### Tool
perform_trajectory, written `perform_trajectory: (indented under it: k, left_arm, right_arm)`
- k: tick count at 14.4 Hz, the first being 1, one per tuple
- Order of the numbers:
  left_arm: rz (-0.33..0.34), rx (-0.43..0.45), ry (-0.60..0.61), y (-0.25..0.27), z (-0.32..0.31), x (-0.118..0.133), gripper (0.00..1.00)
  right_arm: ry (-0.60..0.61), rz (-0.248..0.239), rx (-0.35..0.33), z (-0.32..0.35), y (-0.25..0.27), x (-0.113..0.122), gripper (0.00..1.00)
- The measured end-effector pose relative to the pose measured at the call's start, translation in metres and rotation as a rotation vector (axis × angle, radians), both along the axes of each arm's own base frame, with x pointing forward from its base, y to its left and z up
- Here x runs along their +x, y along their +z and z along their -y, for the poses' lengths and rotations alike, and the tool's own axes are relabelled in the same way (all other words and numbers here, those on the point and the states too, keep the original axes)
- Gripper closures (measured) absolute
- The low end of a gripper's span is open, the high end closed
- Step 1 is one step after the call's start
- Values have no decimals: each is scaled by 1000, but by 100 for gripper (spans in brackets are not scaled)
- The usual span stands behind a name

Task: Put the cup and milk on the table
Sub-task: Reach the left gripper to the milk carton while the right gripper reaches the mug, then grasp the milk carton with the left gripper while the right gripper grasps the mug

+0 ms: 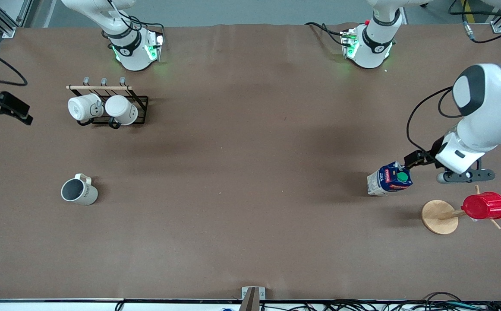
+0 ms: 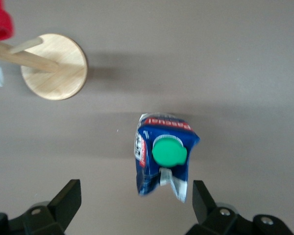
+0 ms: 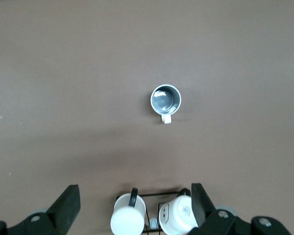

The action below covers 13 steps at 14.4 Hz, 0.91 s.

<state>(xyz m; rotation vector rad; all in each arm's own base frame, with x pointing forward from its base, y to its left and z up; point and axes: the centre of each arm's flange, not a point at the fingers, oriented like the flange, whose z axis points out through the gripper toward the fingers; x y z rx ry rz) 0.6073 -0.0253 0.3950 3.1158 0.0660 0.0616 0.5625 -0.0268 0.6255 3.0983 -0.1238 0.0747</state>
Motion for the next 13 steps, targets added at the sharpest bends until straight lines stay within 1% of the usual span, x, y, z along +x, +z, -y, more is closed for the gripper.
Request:
perform_trajectory:
  k: [2, 4, 10, 13]
  left_arm:
    - [-7, -8, 7, -27, 0, 7, 0]
    - [-18, -12, 5, -43, 2, 10, 0]
    - [-19, -16, -10, -44, 12, 10, 0]
    - [-22, -17, -17, -45, 15, 9, 0]
  right_arm:
    - [-3, -9, -3, 2, -24, 17, 0]
    - [-7, -22, -6, 6, -50, 33, 0]
    - [-16, -63, -17, 27, -161, 83, 0]
    - [-6, -70, -21, 48, -218, 100, 0]
